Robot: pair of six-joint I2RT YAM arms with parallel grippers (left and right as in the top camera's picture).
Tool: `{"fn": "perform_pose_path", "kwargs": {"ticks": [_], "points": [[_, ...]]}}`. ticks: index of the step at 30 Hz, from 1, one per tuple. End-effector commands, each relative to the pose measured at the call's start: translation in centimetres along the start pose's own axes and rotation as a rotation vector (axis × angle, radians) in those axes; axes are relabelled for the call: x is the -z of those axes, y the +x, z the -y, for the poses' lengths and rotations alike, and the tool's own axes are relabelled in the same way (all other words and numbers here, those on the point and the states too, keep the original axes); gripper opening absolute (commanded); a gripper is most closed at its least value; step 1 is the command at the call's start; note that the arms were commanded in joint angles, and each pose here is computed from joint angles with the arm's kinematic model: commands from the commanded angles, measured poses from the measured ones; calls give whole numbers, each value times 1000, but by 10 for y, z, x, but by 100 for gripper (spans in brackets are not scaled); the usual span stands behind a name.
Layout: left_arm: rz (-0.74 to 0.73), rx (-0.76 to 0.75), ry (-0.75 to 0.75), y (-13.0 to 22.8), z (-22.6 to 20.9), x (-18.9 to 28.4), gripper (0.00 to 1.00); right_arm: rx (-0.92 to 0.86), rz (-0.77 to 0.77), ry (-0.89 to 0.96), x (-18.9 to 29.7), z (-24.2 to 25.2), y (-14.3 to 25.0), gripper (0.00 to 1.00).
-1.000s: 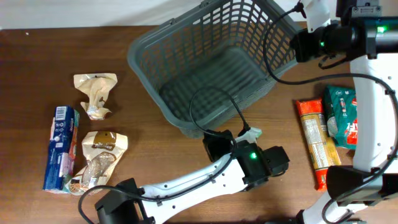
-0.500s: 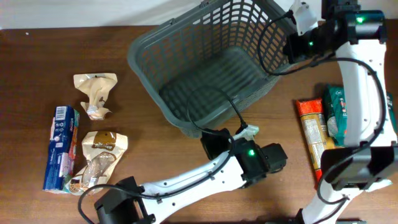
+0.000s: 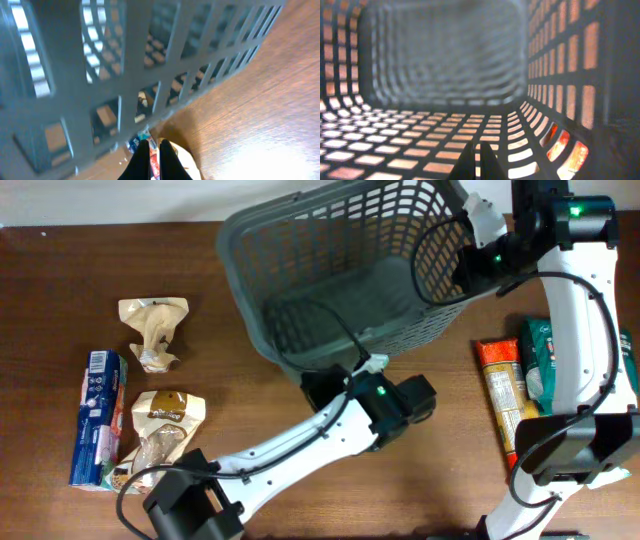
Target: Pack container
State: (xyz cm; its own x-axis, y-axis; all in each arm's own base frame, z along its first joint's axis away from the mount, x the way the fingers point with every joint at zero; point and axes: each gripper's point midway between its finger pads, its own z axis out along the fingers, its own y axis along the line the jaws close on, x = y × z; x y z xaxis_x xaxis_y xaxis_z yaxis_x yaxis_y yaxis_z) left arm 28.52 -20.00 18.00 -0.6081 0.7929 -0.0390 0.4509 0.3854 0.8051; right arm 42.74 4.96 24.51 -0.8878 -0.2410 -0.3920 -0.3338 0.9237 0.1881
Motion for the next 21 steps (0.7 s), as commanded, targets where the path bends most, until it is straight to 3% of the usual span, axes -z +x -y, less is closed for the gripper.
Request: {"fn": "perform_pose_path", "kwargs": {"ticks": [1, 21], "points": [[-37, 35, -37, 5, -13, -14, 2, -23, -50, 11, -3, 0, 9, 4], [-19, 92, -75, -7, -32, -33, 2, -41, -124, -14, -6, -18, 24, 4]]}}
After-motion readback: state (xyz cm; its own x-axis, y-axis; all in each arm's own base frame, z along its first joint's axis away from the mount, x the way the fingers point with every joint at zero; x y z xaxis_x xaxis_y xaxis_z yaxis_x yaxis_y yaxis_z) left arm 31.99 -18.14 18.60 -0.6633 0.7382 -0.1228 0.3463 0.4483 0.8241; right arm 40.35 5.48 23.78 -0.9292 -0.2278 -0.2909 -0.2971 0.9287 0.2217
